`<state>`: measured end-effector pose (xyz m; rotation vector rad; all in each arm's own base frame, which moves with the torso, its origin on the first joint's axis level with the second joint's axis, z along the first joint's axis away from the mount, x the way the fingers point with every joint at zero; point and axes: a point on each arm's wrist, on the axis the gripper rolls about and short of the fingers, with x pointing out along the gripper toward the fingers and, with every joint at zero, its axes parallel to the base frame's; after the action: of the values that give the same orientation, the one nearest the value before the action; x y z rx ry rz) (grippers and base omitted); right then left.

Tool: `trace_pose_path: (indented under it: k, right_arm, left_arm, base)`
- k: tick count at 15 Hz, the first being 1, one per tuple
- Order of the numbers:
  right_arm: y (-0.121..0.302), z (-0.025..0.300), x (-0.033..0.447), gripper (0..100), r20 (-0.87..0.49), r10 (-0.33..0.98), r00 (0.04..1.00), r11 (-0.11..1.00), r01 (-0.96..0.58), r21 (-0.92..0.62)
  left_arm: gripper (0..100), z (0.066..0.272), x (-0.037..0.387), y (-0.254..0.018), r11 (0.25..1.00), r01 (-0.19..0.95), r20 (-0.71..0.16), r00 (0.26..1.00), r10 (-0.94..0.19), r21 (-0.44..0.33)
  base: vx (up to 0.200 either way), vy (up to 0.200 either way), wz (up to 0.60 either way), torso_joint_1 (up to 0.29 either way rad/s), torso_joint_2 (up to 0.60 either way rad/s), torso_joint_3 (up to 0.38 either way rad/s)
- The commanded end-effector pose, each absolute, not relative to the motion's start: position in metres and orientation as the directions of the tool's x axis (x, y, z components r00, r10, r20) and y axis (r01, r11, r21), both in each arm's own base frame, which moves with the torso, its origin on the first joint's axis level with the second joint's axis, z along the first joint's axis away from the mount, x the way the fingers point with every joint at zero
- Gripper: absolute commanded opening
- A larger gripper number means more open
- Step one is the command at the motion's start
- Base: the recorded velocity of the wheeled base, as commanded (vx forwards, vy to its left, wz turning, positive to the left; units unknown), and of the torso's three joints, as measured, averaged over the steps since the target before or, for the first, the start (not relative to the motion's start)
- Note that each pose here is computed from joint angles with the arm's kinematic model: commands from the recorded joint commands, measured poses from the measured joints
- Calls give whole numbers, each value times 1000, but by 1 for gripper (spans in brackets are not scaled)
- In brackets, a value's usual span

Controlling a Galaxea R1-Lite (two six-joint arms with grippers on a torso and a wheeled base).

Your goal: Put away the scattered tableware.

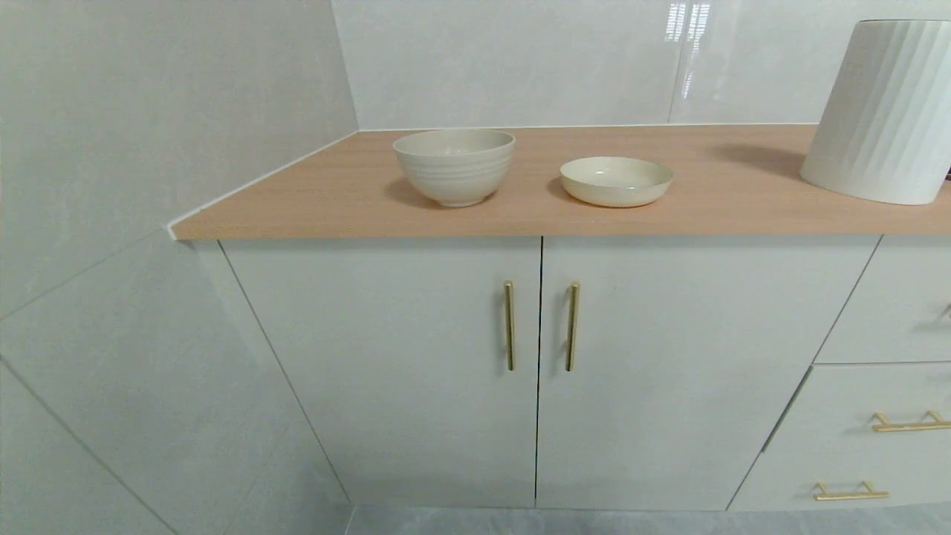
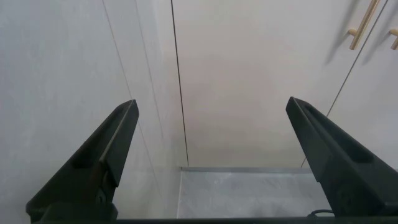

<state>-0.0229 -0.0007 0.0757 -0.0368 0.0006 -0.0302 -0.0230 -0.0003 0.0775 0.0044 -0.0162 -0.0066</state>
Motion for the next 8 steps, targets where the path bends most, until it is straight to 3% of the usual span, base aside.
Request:
trace_pose_path:
  k: [1, 3, 5, 6, 8]
  right_arm:
    - [-1, 77, -22, 100, -11, -26, 1000, 997, 25, -69]
    - [0, 78, -19, 100, -49, -18, 999, 996, 14, -87]
    - [0, 140, -20, 100, 49, 35, 998, 999, -37, 32]
    - [1, 187, -9, 100, 44, 147, 988, 981, -151, 120]
    - [7, 206, 28, 100, -99, 297, 950, 953, -289, 88]
  left_arm:
    - [100, 78, -23, 0, 1000, 6, 17, 1000, -6, 5]
    - [100, 78, -23, 0, 1000, 6, 18, 1000, -6, 5]
    - [100, 78, -23, 0, 1000, 5, 17, 1000, -5, 5]
    - [100, 78, -23, 0, 1000, 6, 17, 1000, -6, 5]
    - [100, 78, -23, 0, 1000, 6, 18, 1000, -6, 5]
  base:
    - [0, 0, 0, 0, 0, 0]
    - [0, 0, 0, 0, 0, 0]
    - [0, 0, 0, 0, 0, 0]
    - [0, 0, 0, 0, 0, 0]
    - [0, 0, 0, 0, 0, 0]
